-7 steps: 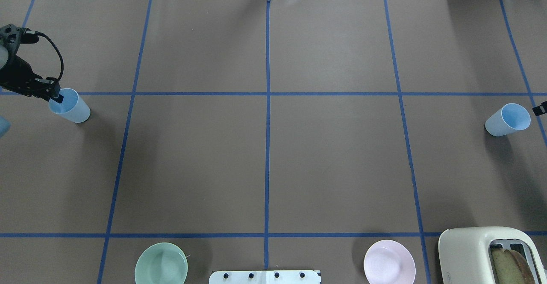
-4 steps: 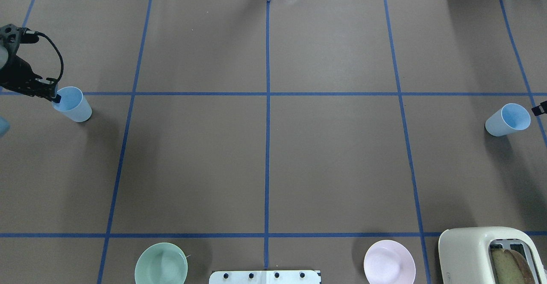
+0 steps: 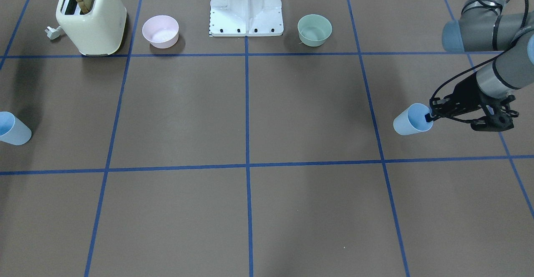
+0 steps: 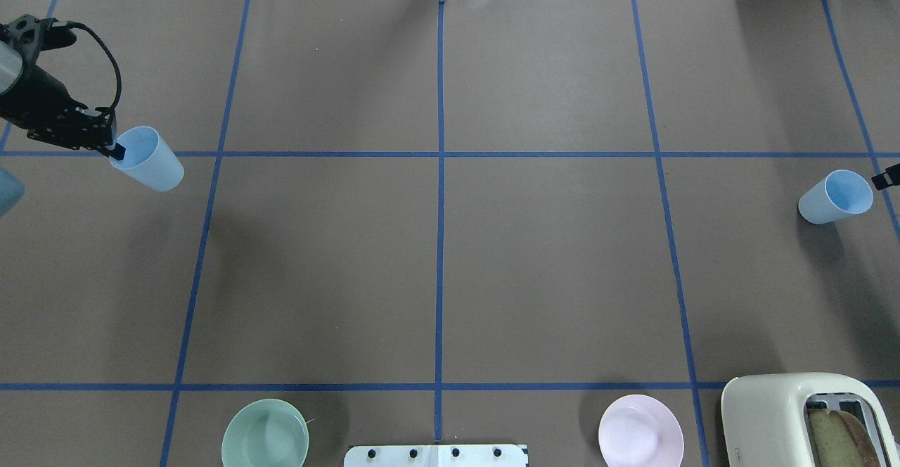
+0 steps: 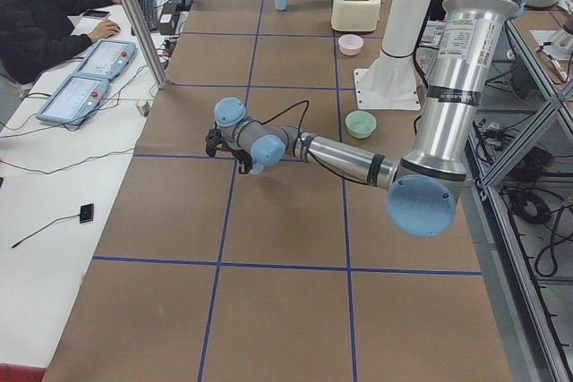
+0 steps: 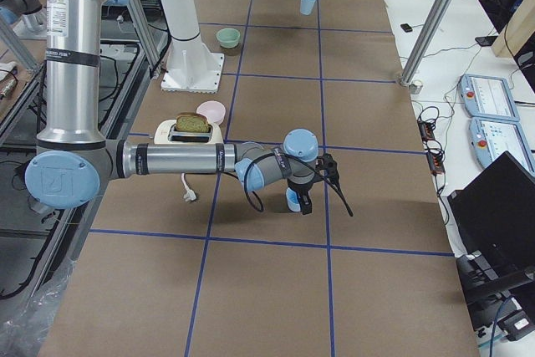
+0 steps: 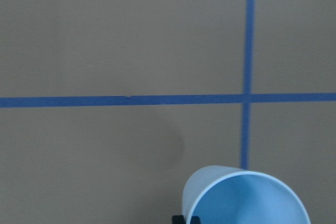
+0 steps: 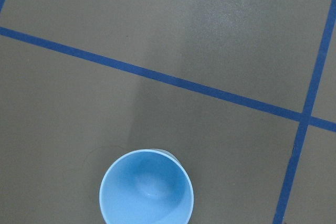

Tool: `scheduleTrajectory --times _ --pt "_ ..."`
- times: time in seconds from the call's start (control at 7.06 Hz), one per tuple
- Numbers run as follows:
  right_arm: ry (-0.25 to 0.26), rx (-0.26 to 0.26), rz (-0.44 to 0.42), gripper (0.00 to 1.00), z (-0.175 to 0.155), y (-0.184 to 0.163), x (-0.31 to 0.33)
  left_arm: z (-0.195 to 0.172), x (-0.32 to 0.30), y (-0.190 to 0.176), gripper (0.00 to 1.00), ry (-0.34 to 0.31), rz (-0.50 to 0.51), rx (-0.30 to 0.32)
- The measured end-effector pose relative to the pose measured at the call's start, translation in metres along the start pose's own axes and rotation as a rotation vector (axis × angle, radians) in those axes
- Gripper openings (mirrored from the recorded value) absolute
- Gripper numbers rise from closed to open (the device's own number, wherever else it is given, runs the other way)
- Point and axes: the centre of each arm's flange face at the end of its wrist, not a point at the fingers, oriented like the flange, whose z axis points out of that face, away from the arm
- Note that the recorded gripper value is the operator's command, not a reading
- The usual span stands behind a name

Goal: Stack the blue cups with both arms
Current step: 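Carry the held cup with the left gripper toward the table centre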

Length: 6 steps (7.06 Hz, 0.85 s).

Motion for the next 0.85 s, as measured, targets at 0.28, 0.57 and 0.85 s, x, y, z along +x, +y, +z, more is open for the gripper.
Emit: scheduleTrajectory --times 0.28,0.57,0.85 --pt "0.002 -0.014 -0.011 0.98 0.012 -0.014 0.010 -0.019 0.087 0.002 0.00 0.039 -0.141 0.010" --pt "0.001 -0.020 -0.012 0.94 0.018 -0.021 0.010 0.006 0.187 0.028 0.00 0.045 -0.217 0.026" --pt "-0.005 -0.036 -0.020 0.90 0.027 -0.021 0.002 0.033 0.271 0.064 0.00 0.034 -0.255 0.033"
